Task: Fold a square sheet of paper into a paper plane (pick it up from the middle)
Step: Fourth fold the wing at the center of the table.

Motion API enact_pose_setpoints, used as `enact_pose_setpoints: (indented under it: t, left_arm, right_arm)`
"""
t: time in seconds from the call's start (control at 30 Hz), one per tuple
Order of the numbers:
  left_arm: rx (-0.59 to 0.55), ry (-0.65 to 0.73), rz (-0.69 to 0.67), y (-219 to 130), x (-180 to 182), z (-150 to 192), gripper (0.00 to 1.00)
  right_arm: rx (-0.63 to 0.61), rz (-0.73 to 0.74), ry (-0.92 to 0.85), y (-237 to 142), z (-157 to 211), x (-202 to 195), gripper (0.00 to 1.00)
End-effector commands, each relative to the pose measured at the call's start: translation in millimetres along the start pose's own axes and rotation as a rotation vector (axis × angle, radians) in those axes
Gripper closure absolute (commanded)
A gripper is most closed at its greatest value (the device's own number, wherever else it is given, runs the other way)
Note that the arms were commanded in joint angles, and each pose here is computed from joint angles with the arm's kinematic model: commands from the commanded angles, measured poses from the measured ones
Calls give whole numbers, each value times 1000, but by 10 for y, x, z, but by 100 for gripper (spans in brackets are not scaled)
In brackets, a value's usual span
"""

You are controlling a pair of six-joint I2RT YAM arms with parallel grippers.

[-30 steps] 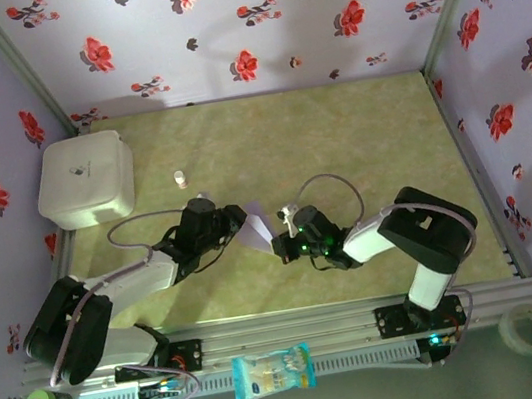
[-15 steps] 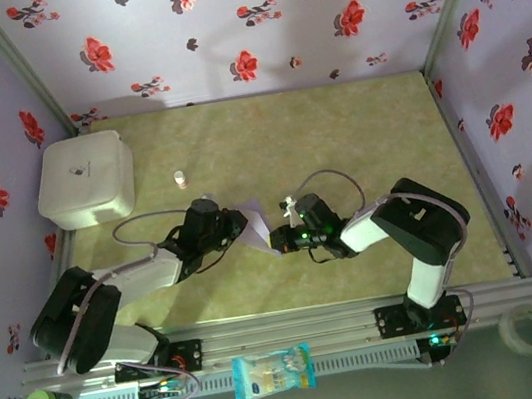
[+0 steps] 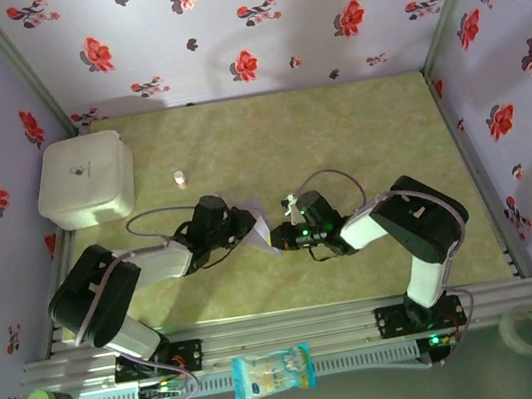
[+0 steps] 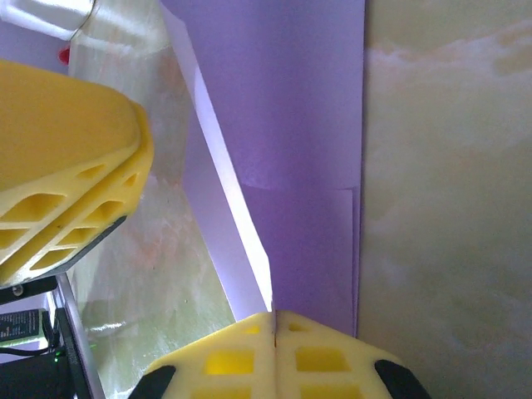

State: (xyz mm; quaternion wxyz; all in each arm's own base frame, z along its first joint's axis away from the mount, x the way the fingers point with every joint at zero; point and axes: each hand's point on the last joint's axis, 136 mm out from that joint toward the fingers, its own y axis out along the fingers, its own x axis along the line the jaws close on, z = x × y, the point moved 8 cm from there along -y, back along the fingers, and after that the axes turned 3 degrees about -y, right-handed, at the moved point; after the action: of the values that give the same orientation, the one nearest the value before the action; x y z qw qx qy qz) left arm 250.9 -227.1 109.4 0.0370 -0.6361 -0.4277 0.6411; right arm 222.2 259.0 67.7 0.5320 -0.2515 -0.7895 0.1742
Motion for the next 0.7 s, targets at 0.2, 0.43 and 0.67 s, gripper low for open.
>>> enact_pose_setpoints:
  t: [0.2, 0.43, 0.67]
  left_arm:
    - [-3, 18, 30, 171, -59, -80, 90]
    - [-6, 8, 11, 244, -9, -111, 90]
    - [-9, 4, 12, 274, 13, -124, 90]
  right_arm:
    - [71, 44, 106, 41, 72, -179, 100]
    - [94, 41, 143, 48, 69, -217, 100]
    - [101, 59, 158, 37, 77, -257, 100]
